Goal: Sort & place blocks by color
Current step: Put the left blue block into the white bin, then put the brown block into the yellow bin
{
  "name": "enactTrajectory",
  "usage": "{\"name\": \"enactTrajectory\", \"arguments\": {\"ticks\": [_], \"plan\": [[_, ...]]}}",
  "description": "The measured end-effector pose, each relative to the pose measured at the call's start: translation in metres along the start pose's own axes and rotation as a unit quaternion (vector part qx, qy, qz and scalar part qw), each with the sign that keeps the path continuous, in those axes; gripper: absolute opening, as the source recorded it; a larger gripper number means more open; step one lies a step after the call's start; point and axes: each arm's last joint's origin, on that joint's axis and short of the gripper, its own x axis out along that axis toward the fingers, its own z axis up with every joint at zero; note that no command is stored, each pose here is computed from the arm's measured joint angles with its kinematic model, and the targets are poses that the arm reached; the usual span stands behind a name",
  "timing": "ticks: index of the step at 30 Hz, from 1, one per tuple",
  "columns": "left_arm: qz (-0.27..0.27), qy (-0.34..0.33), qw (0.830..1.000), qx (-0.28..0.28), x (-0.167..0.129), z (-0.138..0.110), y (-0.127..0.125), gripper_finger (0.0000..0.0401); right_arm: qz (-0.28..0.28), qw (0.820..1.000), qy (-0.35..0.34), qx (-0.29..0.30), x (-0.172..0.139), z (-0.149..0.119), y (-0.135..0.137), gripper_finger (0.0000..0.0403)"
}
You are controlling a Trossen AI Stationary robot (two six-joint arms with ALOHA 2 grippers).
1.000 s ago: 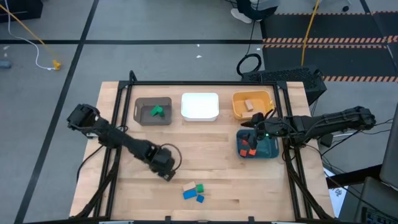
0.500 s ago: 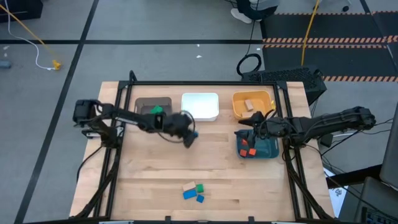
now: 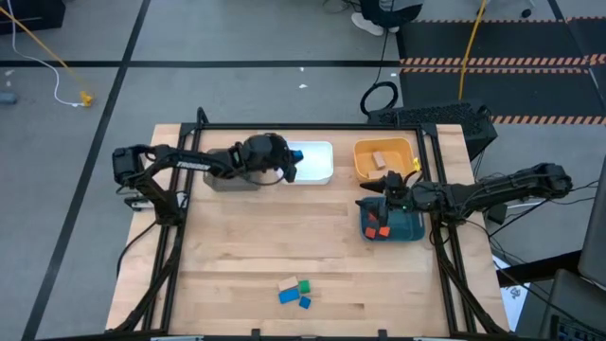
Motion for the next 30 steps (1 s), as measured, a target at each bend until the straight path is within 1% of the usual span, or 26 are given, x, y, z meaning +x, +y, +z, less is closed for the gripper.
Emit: {"name": "enactTrajectory", "arguments": {"ticks": [4,8,14,16,21,25,27,30], "plan": [[0.014,-0.002,1.000,0.019,0.000,0.003,0.009,0.0087,0.009,0.999,-0.031,-0.032,0.000,0.006,0.002,0.0318],[0.020,0.003,0.999,0.028,0.000,0.003,0.013,0.0087,0.013,0.997,-0.045,-0.069,0.000,0.009,0.003,0.0318],[0.023,0.026,0.999,0.029,0.000,-0.002,0.014,0.0087,0.013,0.995,-0.048,-0.083,0.000,0.010,0.003,0.0318],[0.023,0.027,0.999,0.029,0.001,-0.003,0.013,0.0104,0.013,0.995,-0.049,-0.083,0.000,0.010,0.003,0.0318],[0.021,0.032,0.999,0.029,0.001,-0.005,0.012,0.0175,0.013,0.995,-0.049,-0.082,0.000,0.010,0.003,0.0318],[0.019,0.027,0.999,0.021,0.001,-0.004,0.011,0.0204,0.014,0.995,-0.051,-0.081,0.000,0.010,0.003,0.0318],[-0.001,0.027,1.000,0.000,0.001,-0.003,0.009,0.0209,0.020,0.995,-0.064,-0.071,-0.001,0.013,0.005,0.0318],[-0.073,0.021,0.997,-0.008,0.000,0.001,0.001,0.0207,0.047,0.993,-0.082,-0.065,-0.002,0.017,0.008,0.0318]]}}
